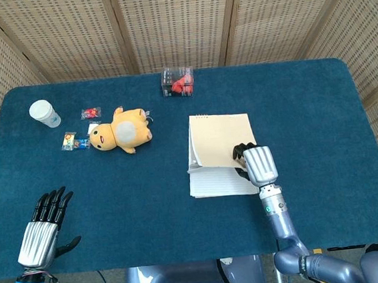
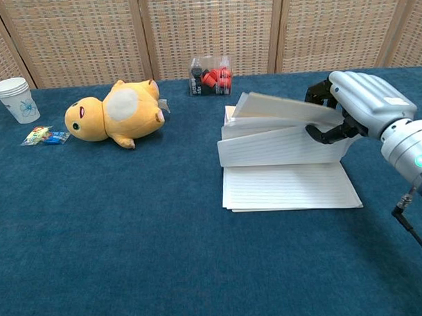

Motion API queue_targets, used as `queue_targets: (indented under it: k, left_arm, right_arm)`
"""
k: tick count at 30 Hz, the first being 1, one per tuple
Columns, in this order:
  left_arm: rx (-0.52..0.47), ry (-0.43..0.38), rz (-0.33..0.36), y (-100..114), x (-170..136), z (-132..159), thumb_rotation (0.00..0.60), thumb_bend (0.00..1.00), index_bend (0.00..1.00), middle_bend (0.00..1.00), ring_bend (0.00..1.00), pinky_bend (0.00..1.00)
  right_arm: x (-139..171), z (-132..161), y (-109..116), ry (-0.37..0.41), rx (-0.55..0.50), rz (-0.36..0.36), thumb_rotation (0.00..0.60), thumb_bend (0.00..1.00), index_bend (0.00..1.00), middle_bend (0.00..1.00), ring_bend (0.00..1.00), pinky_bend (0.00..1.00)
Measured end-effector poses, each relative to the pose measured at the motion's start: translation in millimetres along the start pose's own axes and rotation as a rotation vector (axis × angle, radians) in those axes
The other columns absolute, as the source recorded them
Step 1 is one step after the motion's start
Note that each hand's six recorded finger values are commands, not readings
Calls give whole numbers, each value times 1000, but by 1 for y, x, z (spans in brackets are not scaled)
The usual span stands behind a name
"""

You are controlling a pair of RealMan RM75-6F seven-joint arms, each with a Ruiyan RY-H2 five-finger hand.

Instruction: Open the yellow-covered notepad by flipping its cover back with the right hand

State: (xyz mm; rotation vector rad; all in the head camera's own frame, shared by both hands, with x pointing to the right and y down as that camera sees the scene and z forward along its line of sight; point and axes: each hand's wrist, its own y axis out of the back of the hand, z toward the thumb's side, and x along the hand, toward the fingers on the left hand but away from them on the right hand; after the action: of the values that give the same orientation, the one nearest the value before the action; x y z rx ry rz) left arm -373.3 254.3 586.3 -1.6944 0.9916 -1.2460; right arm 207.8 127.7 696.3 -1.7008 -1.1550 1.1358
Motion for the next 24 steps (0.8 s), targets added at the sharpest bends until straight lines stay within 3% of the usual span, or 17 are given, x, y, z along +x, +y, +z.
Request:
queue_targets:
  k: [9, 24]
  left_arm:
    - [3, 2, -5, -1, 0, -1, 600, 59, 0, 0, 0, 51]
    - [13, -4, -8, -4, 0, 2, 600, 59, 0, 0, 0, 51]
  right_arm:
    - [5, 0, 7, 48, -20, -42, 600, 620, 752, 741, 642, 804]
    - [46, -18, 5, 158, -12, 29, 600, 620, 752, 742, 644, 807]
